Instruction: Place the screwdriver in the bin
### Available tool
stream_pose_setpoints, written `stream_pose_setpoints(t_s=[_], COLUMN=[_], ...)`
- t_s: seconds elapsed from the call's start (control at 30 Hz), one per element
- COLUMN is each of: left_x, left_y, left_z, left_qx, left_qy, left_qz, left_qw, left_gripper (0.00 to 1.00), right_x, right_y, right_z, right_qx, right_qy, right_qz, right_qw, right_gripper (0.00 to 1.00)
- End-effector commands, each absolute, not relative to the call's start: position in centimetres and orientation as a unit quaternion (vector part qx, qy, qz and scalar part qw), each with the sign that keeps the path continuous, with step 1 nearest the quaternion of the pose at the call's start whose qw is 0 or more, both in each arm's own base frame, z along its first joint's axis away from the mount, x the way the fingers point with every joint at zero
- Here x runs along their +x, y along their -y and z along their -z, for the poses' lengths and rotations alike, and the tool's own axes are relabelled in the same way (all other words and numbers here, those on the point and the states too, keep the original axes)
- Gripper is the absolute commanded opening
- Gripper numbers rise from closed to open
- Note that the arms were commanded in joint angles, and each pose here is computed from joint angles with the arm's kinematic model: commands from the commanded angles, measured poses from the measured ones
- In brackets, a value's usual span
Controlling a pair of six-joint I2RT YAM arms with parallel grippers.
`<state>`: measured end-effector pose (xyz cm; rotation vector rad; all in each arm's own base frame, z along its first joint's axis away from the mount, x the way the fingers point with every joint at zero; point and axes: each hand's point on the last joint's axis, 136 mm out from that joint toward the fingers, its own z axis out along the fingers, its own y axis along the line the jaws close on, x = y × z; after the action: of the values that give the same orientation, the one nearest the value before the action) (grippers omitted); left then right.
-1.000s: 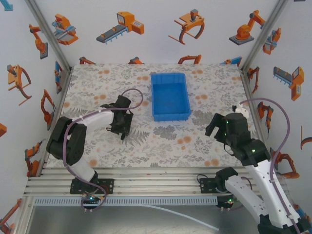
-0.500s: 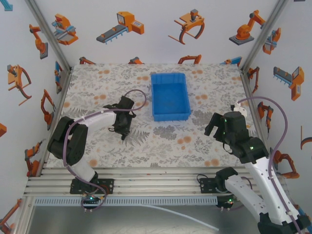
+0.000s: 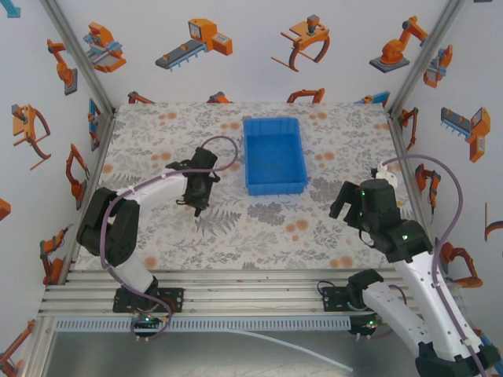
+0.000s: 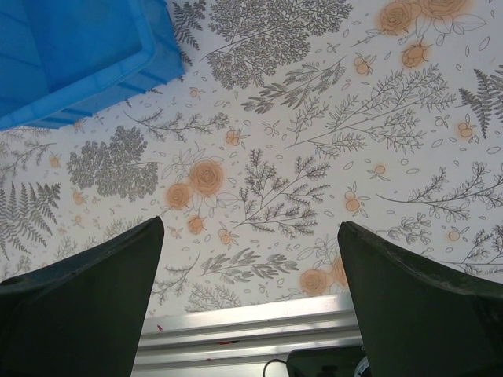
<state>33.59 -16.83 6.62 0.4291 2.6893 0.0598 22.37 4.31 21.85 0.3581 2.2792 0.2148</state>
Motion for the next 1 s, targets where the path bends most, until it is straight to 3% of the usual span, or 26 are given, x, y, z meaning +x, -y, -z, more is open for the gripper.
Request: stream_pose_setpoints(t_s=[0.0,0.53,0.97], left_x=[36.3,44.1,45.5], left_y=[17.6,25.5,33.5], left_z=[-10.9,-18.7,-18.4], left_qx=[0.168,0.188,0.229], left_qy=[-0.950,-0.916,-0.900], left_qz=[-0.025,0.032,0.074], left_qw=[0.261,0.353,0.364], left_gripper=[0.14,0.15,0.15], right_x=[23.1,23.8,22.8], right_y=[-4.5,-4.8,-4.6], right_z=[-22.0,-20.5,-20.2], right_qx=[0.132,0.129,0.133], right_qy=[-0.899,-0.905,-0.910], right_qz=[-0.079,-0.074,-0.073], right_qw=[0.411,0.398,0.386], right_gripper=[0.83,0.83,0.83])
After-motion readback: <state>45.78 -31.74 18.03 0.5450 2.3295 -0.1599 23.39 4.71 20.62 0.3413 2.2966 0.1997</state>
